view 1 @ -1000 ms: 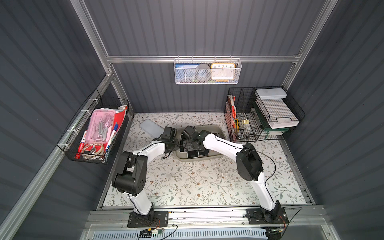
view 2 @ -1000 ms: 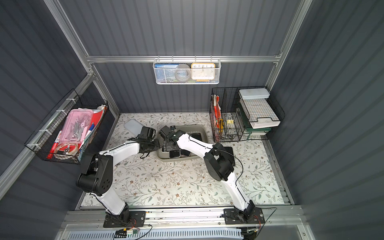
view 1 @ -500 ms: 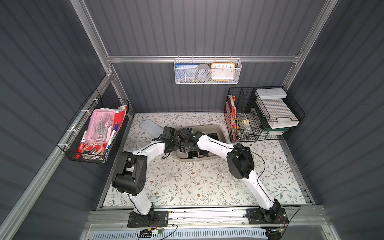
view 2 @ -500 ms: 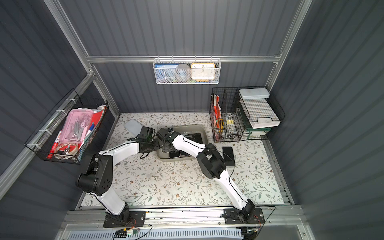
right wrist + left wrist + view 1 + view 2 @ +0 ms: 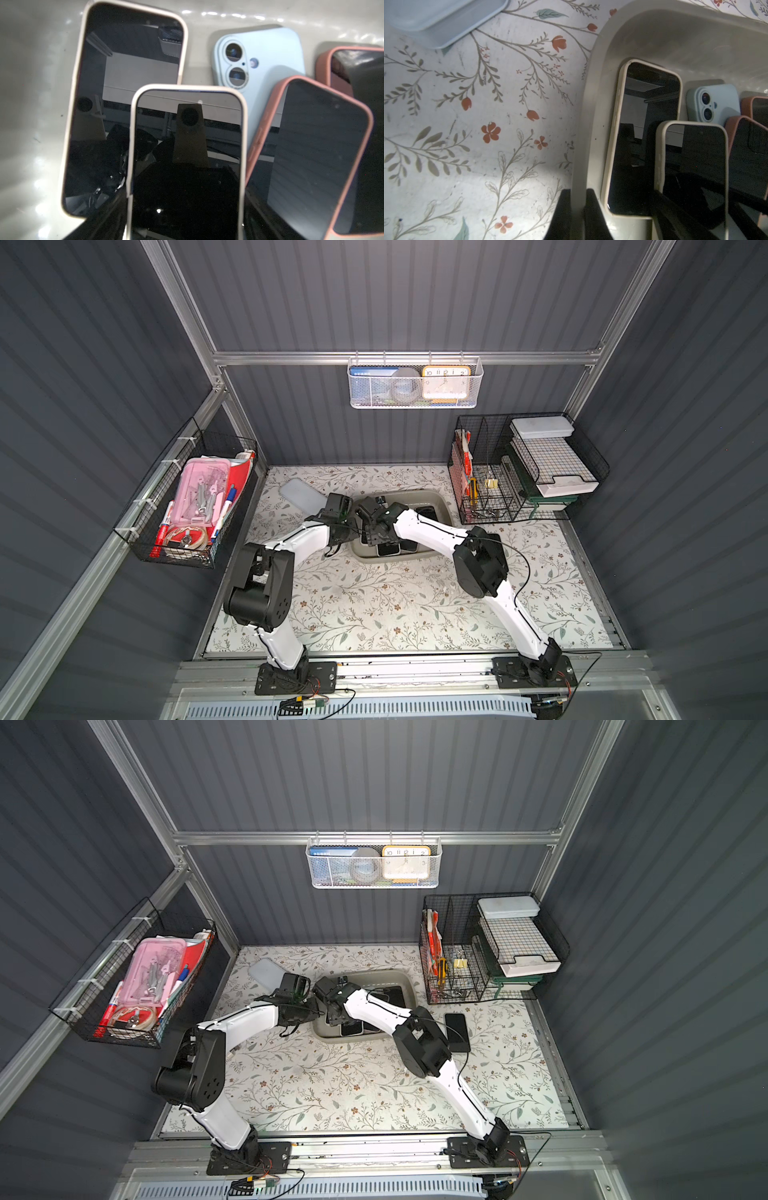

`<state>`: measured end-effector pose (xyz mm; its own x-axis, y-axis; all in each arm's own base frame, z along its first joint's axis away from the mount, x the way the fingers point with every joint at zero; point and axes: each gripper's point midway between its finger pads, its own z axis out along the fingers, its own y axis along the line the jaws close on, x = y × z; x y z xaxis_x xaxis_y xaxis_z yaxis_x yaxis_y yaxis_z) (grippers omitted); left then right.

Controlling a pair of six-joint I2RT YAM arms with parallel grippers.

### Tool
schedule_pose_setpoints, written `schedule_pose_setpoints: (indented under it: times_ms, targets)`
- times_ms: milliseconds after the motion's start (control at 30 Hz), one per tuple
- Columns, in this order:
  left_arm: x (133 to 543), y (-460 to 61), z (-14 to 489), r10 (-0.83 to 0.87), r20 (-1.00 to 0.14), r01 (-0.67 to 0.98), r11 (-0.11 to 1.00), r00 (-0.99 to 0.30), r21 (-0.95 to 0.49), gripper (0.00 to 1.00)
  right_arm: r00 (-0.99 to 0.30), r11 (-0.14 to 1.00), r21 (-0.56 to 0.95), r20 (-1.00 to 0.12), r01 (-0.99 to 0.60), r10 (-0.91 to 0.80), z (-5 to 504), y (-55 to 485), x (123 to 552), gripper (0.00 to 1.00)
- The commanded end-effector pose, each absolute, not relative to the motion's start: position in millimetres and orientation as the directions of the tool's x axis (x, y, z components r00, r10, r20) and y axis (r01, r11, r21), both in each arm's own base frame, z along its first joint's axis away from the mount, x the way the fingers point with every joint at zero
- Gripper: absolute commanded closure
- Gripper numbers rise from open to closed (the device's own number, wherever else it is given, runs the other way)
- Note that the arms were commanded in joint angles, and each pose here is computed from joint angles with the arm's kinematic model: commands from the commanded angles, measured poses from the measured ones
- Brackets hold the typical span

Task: Take the phone out of the storage box
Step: Pick up the phone from the storage box.

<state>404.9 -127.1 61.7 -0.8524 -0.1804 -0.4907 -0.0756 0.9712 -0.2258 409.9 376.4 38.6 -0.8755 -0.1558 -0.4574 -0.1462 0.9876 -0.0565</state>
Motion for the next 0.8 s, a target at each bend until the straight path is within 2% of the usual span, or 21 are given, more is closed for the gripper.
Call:
schedule_pose_setpoints:
  times_ms: [0, 133, 233, 333, 367, 500, 767]
  targets:
    - [407.3, -113.1, 58.6, -0.209, -0.499, -0.119, 0.971, -0.841, -0.207, 1.0, -0.901, 0.982, -0.102, -0.393, -0.157, -0.184, 20.1, 364.6, 400.5, 0.05]
    - [407.6, -113.1, 59.2, -0.208, -0.5, -0.118, 0.971, -0.84, -0.206, 1.0, -0.902, 0.98, -0.134, -0.388, -0.15, -0.191, 15.4, 358.5, 400.5, 0.06]
    - [407.7, -113.0, 59.8, -0.21, -0.501, -0.119, 0.971, -0.839, -0.207, 1.0, -0.905, 0.981, -0.132, -0.383, -0.145, -0.185, 12.2, 357.7, 400.7, 0.18]
    - [407.7, -112.8, 59.2, -0.209, -0.501, -0.119, 0.971, -0.84, -0.205, 1.0, -0.903, 0.983, -0.119, -0.392, -0.137, -0.173, 15.9, 359.2, 402.0, 0.36]
    - [407.3, -112.8, 58.7, -0.209, -0.5, -0.119, 0.971, -0.841, -0.205, 1.0, -0.901, 0.985, -0.111, -0.4, -0.135, -0.168, 19.3, 360.5, 403.0, 0.39]
    - [407.5, -112.5, 57.9, -0.207, -0.499, -0.119, 0.972, -0.842, -0.202, 1.0, -0.881, 0.988, -0.08, -0.448, -0.129, -0.152, 40.6, 363.6, 411.0, 0.4]
    - [407.7, -111.8, 57.6, -0.206, -0.499, -0.12, 0.973, -0.842, -0.199, 1.0, -0.817, 0.993, 0.014, -0.57, -0.119, -0.09, 120.5, 354.5, 429.9, 0.43]
